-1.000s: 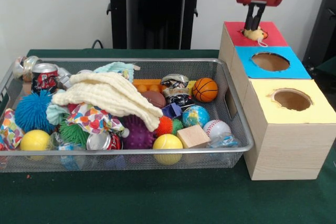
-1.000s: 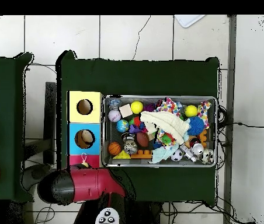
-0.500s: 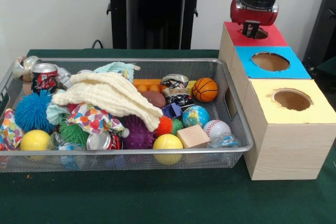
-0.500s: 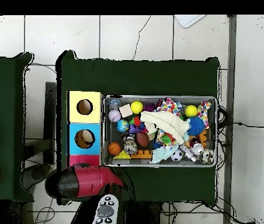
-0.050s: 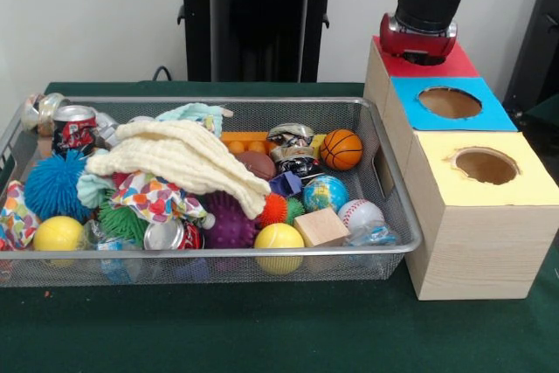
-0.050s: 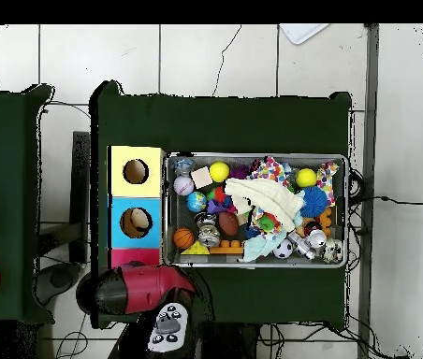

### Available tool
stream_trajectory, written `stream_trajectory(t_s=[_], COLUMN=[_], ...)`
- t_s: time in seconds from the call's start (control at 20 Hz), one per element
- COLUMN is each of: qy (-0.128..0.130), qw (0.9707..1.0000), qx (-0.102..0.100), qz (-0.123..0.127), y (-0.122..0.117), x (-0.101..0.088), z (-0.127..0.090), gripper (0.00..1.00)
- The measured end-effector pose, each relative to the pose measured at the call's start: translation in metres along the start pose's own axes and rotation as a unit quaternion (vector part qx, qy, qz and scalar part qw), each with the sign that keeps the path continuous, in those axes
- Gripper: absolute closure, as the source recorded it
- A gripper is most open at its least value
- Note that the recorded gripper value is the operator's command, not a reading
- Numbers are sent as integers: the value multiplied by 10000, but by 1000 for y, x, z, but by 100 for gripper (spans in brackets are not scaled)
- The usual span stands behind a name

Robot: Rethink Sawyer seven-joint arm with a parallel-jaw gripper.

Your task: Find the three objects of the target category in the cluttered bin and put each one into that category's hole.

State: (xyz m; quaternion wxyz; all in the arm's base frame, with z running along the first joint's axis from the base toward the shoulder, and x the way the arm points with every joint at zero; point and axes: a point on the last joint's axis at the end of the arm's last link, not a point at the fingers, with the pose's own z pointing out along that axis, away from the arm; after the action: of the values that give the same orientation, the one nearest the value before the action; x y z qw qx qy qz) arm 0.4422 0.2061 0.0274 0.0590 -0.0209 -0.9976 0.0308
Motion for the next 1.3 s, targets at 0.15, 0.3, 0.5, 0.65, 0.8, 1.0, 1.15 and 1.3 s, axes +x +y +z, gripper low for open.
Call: stream_trajectory(t_s=[0.15, 0.3, 0.5, 0.65, 0.8, 1.0, 1.15, 1.3], qy=[-45, 51, 334, 554, 623, 491, 424, 349], qw=[10000, 10000, 9994, 9984, 9980, 9987, 9988, 9985], qx=[-13, -25, -25, -27, -40, -83, -96, -63], qz=[2, 10, 36, 53, 57, 93, 244, 424], y=[0, 1, 0, -2, -3, -6, -24, -55], x=[-3, -3, 2, 7, 9, 5, -4, -16], z=[-10, -37, -75, -105, -124, -144, -147, -140], gripper=[100, 100, 100, 100, 100, 100, 100, 100])
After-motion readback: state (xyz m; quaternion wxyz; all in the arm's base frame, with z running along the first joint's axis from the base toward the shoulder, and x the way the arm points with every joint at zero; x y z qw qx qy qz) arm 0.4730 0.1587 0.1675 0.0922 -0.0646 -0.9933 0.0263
